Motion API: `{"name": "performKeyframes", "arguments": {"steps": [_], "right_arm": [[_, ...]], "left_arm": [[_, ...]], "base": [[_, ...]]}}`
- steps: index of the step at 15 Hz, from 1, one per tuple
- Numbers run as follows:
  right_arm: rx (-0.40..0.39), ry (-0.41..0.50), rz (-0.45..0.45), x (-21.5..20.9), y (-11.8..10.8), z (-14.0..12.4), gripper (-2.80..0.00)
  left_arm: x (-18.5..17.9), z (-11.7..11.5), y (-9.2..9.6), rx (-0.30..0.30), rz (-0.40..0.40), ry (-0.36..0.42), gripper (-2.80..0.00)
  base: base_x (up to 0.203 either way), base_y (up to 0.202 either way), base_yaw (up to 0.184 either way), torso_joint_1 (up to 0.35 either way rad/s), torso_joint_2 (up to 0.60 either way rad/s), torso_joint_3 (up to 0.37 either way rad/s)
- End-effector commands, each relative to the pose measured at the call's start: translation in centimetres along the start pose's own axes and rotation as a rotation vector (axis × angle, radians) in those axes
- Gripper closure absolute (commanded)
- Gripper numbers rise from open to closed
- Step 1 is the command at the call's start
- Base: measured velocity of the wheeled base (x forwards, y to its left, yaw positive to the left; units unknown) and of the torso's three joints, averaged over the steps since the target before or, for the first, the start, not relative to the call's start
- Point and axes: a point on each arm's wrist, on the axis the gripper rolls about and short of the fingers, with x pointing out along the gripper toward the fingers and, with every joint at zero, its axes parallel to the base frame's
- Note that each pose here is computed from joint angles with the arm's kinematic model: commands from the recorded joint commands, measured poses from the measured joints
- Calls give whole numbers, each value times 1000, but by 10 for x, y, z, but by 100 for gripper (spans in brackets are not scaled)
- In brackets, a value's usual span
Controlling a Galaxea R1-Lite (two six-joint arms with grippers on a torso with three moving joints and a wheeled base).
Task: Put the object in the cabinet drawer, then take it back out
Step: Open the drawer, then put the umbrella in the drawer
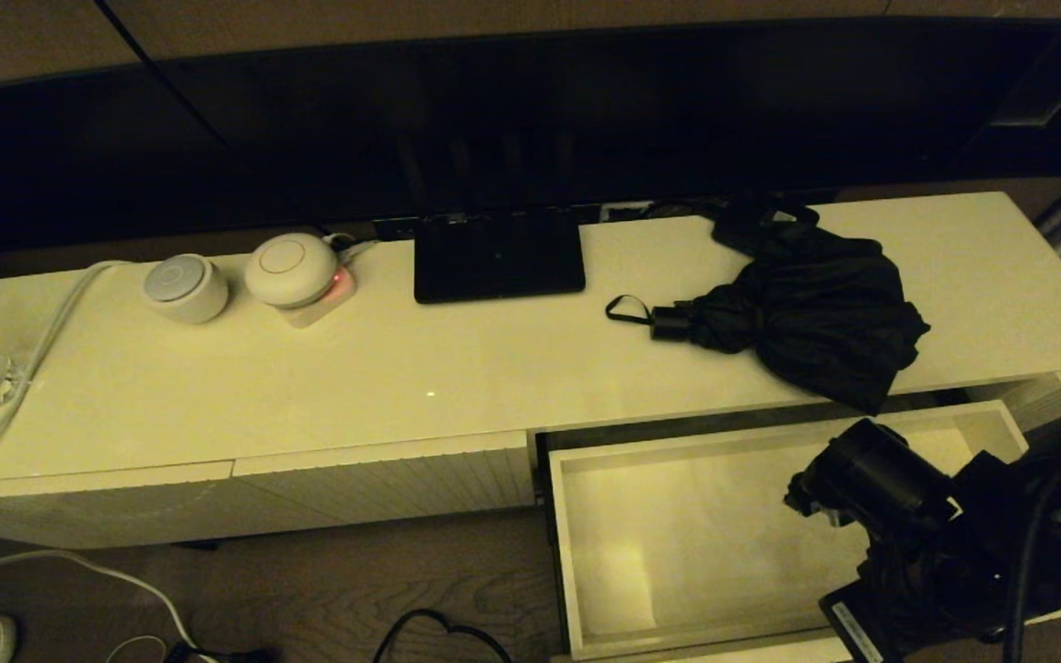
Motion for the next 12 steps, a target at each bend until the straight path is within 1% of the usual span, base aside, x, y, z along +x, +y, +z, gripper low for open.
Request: {"name": "performKeyframes", "arguments": {"steps": [1, 2, 3, 4, 6, 8, 10, 11, 12], "right_arm": [[13, -177, 18, -35, -10, -3, 0], [-32, -250, 13, -52, -16, -9, 0], [-106, -325, 3, -68, -23, -17, 0], [-201, -390, -16, -83, -29, -28, 0], [-519, -469, -103, -103, -40, -50, 0], [-812, -494, -228, -114, -46, -64, 0], [-1055, -502, -370, -120, -49, -65, 0], [-1170, -516, -440, -122, -49, -61, 0], [-1264, -536, -508, -124, -49, -53, 0]], "left_arm": [[0, -1, 0, 0, 1, 2, 0], [0, -1, 0, 0, 1, 3, 0], [0, -1, 0, 0, 1, 4, 0], [0, -1, 0, 0, 1, 2, 0], [0, -1, 0, 0, 0, 2, 0], [0, -1, 0, 0, 1, 3, 0], [0, -1, 0, 0, 1, 2, 0], [0, -1, 0, 0, 1, 2, 0], [0, -1, 0, 0, 1, 2, 0]], "base": [[0, 0, 0, 0, 0, 0], [0, 0, 0, 0, 0, 0], [0, 0, 0, 0, 0, 0], [0, 0, 0, 0, 0, 0], [0, 0, 0, 0, 0, 0], [0, 0, 0, 0, 0, 0], [0, 0, 0, 0, 0, 0], [0, 0, 0, 0, 0, 0], [0, 0, 0, 0, 0, 0]]}}
